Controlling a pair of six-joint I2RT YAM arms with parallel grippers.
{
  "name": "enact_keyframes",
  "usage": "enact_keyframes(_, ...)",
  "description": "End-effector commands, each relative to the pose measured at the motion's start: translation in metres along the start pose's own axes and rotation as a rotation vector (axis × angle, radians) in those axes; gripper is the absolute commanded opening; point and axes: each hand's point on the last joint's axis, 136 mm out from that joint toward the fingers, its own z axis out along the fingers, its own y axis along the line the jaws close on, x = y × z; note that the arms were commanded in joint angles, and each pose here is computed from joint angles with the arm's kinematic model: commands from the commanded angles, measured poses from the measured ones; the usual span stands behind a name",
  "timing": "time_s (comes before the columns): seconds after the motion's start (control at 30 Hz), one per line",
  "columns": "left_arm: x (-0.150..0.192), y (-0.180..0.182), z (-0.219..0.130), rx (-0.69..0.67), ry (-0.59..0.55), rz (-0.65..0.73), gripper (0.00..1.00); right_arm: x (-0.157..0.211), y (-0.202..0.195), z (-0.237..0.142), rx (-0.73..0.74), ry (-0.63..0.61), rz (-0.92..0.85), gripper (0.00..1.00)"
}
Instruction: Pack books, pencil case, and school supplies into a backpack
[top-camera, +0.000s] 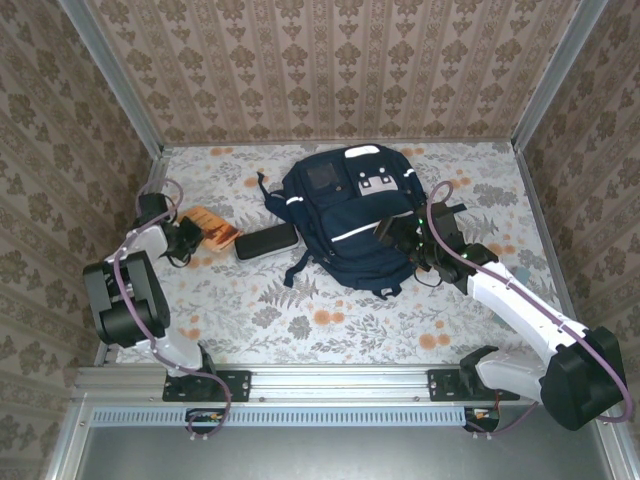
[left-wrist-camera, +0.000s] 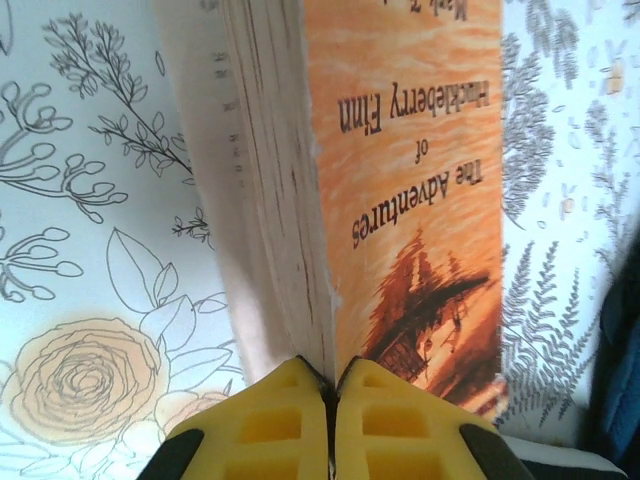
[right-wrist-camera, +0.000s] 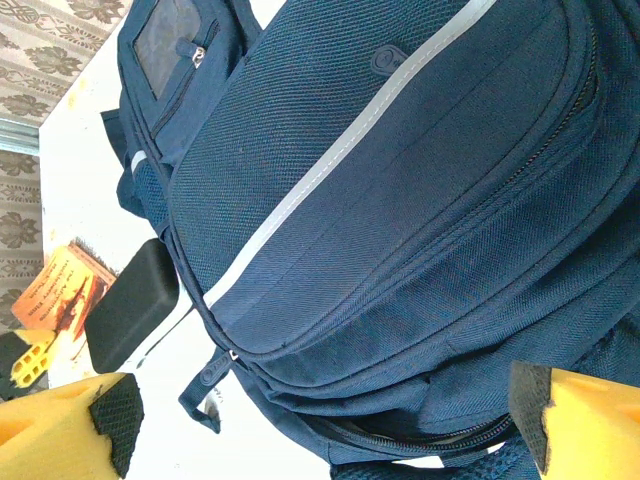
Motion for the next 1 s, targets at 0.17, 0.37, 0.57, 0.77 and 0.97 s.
enact_keyframes(0.17, -0.021, -0.04, -0.055, 0.071, -0.179, 0.162, 0.0, -0.007, 0.018, -0.001, -0.042, -0.012, -0.018, 0.97)
enact_keyframes(0.37, -0.021, -0.07, -0.089, 0.095, -0.284, 0.297, 0.0, -0.006, 0.02, 0.0, -0.047, -0.008, -0.019, 0.97)
enact_keyframes(0.57, 0.023, -0.142, -0.118, 0.307, -0.22, 0.509, 0.0, -0.01, 0.032, -0.002, -0.079, -0.005, -0.095, 0.98)
enact_keyframes(0.77, 0.082, -0.205, -0.145, 0.549, -0.056, 0.679, 0.0, -0.004, 0.073, -0.001, -0.235, 0.087, -0.218, 0.98)
enact_keyframes(0.97, 0.146, -0.24, -0.145, 0.693, 0.11, 0.747, 0.0, 0.013, 0.106, 0.007, -0.396, 0.231, -0.231, 0.97)
